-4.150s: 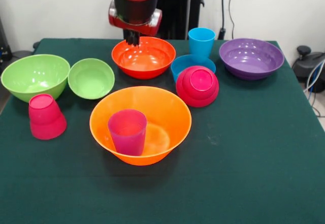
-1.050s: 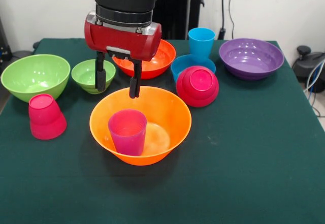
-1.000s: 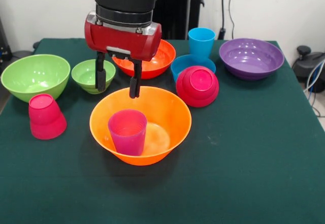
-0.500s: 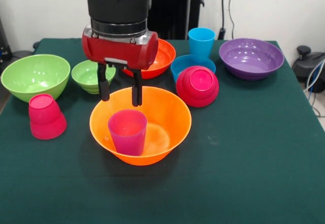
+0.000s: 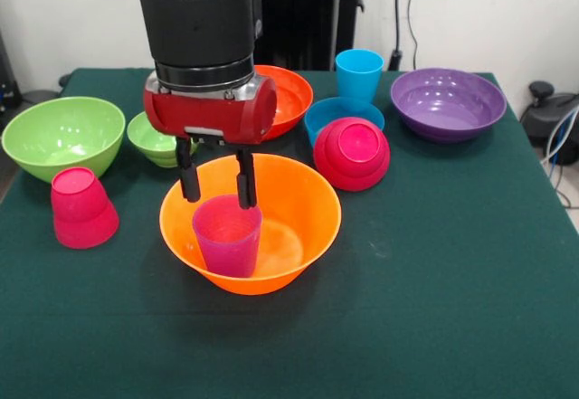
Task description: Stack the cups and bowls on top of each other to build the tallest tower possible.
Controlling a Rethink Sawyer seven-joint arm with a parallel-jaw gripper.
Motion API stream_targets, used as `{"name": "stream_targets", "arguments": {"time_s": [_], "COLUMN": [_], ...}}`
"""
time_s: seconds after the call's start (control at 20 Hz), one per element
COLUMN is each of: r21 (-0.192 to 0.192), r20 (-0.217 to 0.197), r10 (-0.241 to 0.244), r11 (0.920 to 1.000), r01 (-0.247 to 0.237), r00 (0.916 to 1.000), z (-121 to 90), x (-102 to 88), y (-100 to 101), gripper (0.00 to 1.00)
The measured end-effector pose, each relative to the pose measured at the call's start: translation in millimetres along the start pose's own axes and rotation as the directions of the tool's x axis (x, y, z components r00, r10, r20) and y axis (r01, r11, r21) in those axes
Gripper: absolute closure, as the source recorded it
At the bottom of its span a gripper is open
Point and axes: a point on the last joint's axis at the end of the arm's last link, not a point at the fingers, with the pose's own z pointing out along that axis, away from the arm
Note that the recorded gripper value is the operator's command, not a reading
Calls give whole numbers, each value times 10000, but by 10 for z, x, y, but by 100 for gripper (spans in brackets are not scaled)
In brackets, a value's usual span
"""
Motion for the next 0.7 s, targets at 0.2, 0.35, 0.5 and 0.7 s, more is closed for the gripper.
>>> {"name": "stream_targets", "arguments": {"time_s": [0.2,0.35,0.5,0.7], "r21": [-158,-232,-308,-327], "r20": [-111,-183,-277,-396], "r10": [31,25,-3,-16], "r11": [9999,9997,9995,9995], "r01": [-33,-29,-6,3], "r00": [9999,9998,9996,9992], "z": [71,114,172,243], "x": [26,48,81,127], "y": [16,37,70,77], "gripper": [0,0,0,0]}}
